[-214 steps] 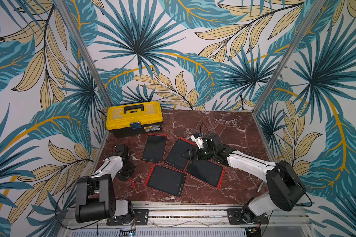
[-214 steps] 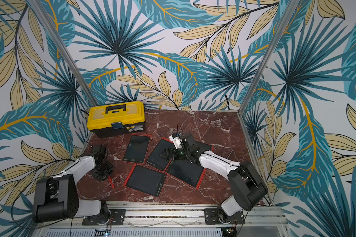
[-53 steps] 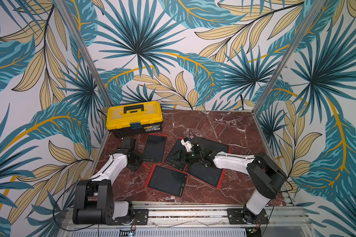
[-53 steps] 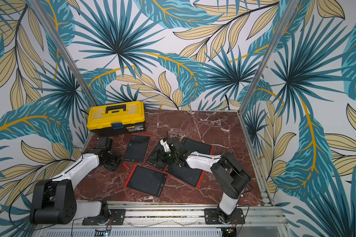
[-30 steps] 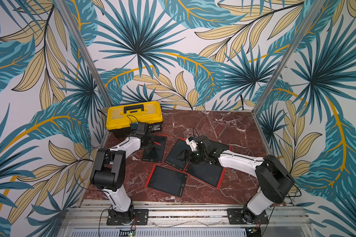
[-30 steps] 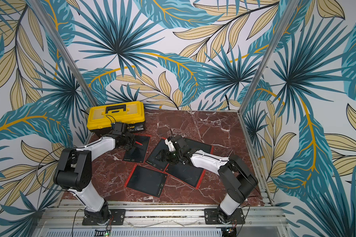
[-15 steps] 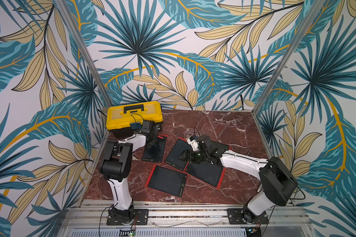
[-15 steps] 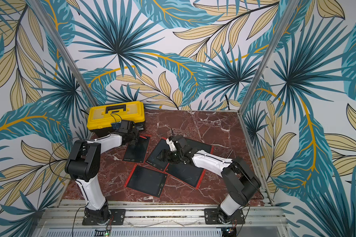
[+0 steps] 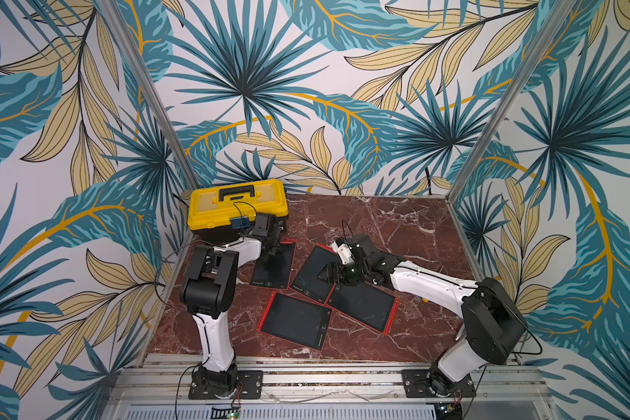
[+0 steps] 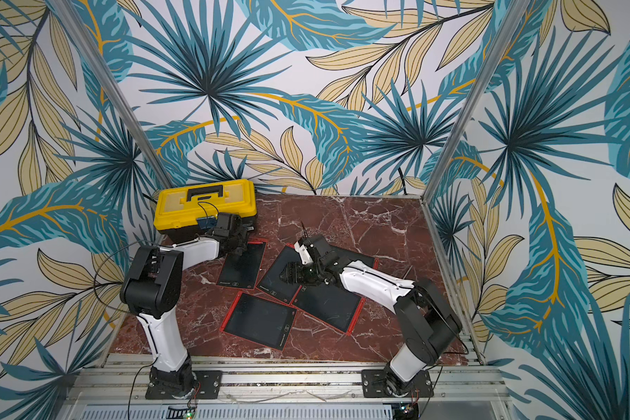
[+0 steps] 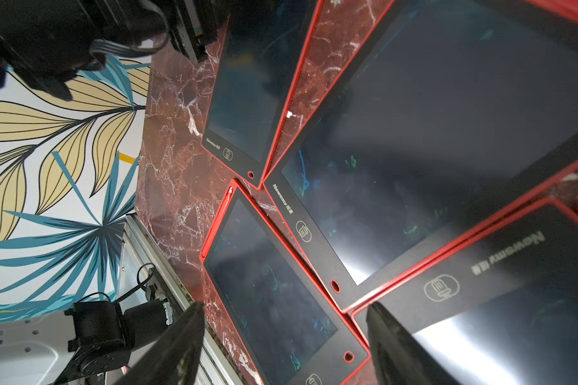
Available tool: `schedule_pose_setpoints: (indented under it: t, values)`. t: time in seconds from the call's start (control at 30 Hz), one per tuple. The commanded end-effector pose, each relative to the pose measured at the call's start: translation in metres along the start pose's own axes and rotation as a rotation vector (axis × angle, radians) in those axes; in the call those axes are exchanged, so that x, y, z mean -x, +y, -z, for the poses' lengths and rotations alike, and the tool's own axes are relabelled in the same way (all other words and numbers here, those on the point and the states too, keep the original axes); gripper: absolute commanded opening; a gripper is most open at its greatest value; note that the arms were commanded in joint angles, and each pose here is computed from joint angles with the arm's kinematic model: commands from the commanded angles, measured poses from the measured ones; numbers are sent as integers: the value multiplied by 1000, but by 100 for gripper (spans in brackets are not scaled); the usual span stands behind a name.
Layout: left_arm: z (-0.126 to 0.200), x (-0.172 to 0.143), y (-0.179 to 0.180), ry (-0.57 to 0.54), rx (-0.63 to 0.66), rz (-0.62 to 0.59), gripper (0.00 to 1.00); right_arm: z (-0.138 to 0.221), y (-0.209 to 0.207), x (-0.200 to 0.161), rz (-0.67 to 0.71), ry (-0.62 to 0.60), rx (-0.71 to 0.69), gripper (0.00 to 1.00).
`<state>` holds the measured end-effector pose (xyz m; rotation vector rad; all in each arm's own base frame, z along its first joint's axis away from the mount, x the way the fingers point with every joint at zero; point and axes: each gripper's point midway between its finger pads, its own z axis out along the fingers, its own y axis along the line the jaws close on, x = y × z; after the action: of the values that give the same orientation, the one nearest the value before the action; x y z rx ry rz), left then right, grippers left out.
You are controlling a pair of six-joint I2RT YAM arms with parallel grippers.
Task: Place the stylus back onto the writing tablet
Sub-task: Place the stylus on the writing tablet, then adjust the writing tablet at the center of the board.
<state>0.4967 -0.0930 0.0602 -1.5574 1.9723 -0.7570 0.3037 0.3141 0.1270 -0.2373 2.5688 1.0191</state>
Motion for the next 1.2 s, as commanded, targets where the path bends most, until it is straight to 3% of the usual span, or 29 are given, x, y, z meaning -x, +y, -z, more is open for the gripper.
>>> schedule_pose_setpoints:
  t: [0.0,0.2,0.63,1.0,1.07,1.17]
  values:
    - [19,6,-4,-13,-34,-42,21,-5,-1,12,71,-1,-21,77]
    - [38,13,24,22,17,-116,22,-22,-2,32,131,18,-52,77]
    - [74,7,59,147,88,-329,44,-78,-2,98,242,-36,-67,86]
    - [125,-4,104,198,169,-398,94,-135,-12,132,260,-65,-41,97]
    - [131,-7,109,209,171,-406,100,-142,-15,137,271,-76,-51,97]
    - [137,-8,121,219,194,-406,100,-152,-17,148,288,-94,-53,97]
